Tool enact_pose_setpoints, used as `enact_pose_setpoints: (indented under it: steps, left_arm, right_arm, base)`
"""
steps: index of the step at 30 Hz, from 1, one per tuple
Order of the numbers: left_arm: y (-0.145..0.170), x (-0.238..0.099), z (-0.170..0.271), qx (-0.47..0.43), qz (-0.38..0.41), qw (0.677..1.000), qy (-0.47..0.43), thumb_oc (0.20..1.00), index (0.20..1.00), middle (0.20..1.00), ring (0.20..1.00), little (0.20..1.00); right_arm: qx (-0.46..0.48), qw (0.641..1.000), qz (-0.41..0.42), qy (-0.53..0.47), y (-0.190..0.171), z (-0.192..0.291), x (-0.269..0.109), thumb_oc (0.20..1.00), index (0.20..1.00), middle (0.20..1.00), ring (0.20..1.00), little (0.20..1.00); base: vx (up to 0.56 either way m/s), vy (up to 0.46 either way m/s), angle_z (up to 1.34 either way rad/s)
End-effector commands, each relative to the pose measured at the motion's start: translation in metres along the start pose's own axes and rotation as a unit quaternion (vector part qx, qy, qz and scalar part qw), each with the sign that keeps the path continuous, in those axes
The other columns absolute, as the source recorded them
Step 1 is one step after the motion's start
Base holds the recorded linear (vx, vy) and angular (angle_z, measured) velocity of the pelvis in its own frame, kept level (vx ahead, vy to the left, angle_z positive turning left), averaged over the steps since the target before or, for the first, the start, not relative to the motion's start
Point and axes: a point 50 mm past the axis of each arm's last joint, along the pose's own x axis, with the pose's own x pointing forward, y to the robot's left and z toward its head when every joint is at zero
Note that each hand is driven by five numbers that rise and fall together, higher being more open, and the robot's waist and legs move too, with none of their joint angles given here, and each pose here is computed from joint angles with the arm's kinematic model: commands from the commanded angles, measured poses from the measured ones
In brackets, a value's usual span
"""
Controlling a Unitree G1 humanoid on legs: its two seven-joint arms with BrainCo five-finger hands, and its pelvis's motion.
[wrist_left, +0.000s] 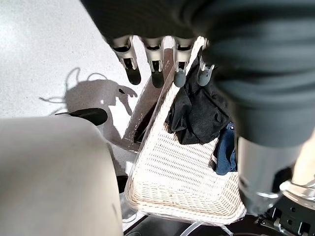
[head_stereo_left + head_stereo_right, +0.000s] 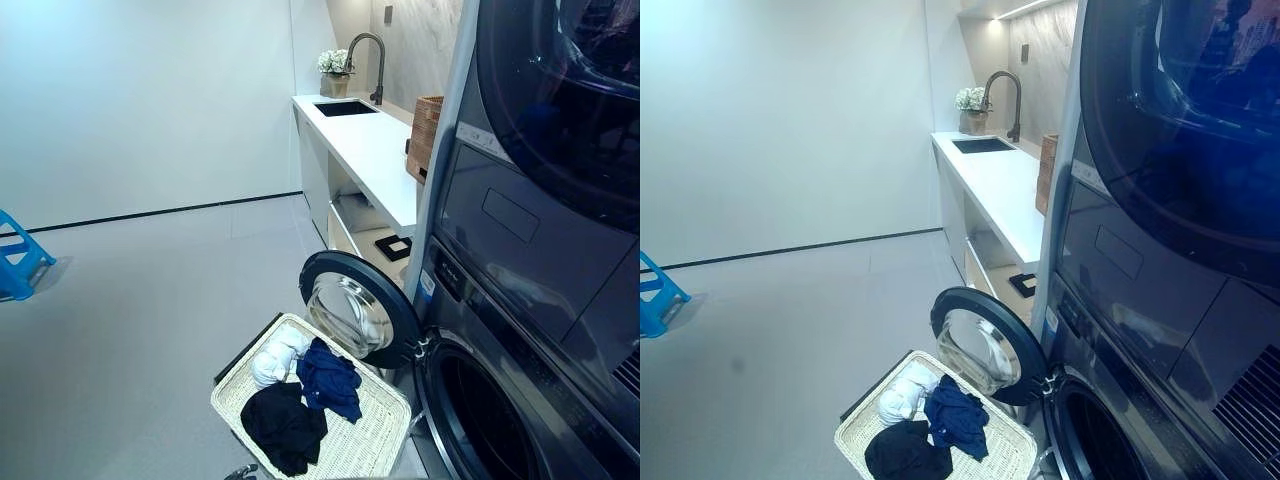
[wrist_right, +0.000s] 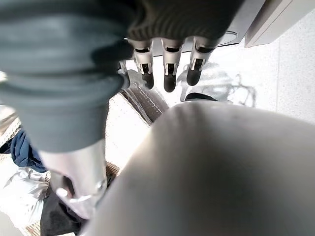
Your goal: Put the clothes into the washing machine.
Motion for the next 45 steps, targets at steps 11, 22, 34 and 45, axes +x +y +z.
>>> enact_pose_setpoints:
  steps: [11, 22, 34, 45]
  left_arm:
    - [-0.021, 0.005, 0.008, 0.000, -0.051, 0.999, 0.011, 1.000, 1.000, 1.000, 1.000, 1.000]
    - [-0.021, 0.006, 0.009, -0.001, -0.039, 0.999, 0.005, 1.000, 1.000, 1.000, 1.000, 1.000]
    - [-0.013, 0.005, 0.006, 0.033, 0.013, 0.999, 0.007, 1.000, 1.000, 1.000, 1.000, 1.000]
    - [0.021, 0.004, 0.054, 0.221, 0.182, 0.956, -0.064, 1.000, 1.000, 1.000, 1.000, 1.000]
  right_arm:
    - [-0.042, 0.995, 0.018, -0.083, 0.017, 0.037, 0.006, 1.000, 1.000, 1.000, 1.000, 1.000]
    - [-0.045, 0.991, 0.035, -0.124, 0.021, 0.046, 0.005, 1.000, 1.000, 1.000, 1.000, 1.000]
    - [-0.012, 0.994, 0.092, -0.054, 0.024, 0.024, 0.005, 1.000, 1.000, 1.000, 1.000, 1.000]
    - [-0.070, 0.995, 0.059, -0.042, 0.008, 0.037, 0.003, 1.000, 1.000, 1.000, 1.000, 1.000]
  base:
    - [-0.01, 0.001, 0.00]
    - [0.00, 0.000, 0.00]
    - [0.03, 0.007, 0.00]
    - [0.00, 0.061, -0.04]
